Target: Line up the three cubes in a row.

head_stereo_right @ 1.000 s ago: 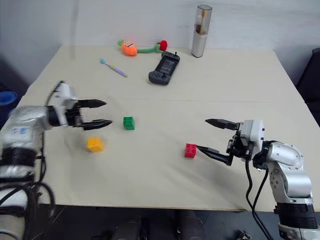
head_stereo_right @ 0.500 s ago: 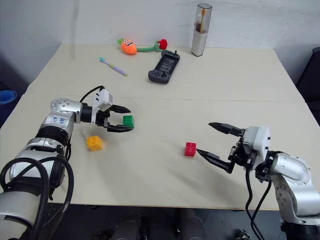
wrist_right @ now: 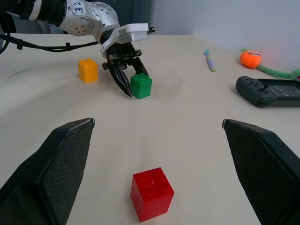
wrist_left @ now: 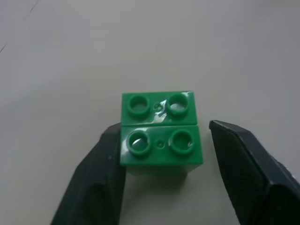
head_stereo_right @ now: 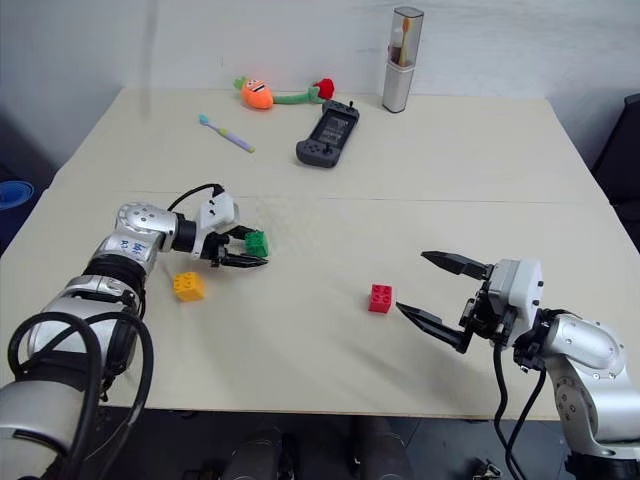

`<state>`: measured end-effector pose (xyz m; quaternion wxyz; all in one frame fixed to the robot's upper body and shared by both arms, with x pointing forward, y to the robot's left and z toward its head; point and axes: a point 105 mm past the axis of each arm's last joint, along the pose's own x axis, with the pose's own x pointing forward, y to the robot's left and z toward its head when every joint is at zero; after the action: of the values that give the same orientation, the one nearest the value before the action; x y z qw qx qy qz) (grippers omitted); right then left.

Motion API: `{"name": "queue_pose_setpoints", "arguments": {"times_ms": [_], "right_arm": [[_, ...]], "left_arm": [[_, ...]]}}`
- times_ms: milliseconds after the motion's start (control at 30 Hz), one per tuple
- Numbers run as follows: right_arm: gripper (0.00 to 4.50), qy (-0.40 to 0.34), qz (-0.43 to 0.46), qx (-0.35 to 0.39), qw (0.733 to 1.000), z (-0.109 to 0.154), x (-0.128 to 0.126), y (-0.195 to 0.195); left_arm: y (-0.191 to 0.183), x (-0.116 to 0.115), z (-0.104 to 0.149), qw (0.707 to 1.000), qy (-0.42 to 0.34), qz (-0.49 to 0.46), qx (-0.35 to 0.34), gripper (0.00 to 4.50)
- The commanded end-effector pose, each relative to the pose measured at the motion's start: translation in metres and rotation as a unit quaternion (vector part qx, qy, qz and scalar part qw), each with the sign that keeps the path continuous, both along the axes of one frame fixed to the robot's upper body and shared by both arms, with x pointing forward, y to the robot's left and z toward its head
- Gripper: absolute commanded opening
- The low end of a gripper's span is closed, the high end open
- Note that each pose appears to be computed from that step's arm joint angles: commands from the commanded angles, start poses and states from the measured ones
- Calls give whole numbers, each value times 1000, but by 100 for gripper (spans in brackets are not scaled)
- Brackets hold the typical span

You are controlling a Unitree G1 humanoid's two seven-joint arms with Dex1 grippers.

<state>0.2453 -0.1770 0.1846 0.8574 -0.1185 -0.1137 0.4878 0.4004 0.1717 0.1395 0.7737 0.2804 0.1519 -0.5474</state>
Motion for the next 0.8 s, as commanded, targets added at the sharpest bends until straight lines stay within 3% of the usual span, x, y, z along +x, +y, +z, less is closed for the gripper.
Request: {"name": "queue_pose_setpoints", "arguments": {"times_ms": [33,200,333,433,633,800], "right_arm": [[450,-21,0,1,1000,7,-1,-3],[450,-19,5,-3,1000,7,-3,-7],[450,-3,15,-17,1000,4,-10,-13],[450,19,29,-34,999,-3,-18,-17],[450,25,33,-37,998,-6,-21,-16],[450,29,34,-32,999,-10,-24,-14]], "left_arm": [[-7,4,25,999,-36,-20,-19,149],[-43,-7,51,989,-57,-132,-46,150],[-72,-28,57,969,-45,-241,-16,150],[-99,-48,49,959,-34,-282,20,150],[-115,-83,18,961,7,-272,46,150],[-119,-78,-5,974,-6,-220,55,150]]}}
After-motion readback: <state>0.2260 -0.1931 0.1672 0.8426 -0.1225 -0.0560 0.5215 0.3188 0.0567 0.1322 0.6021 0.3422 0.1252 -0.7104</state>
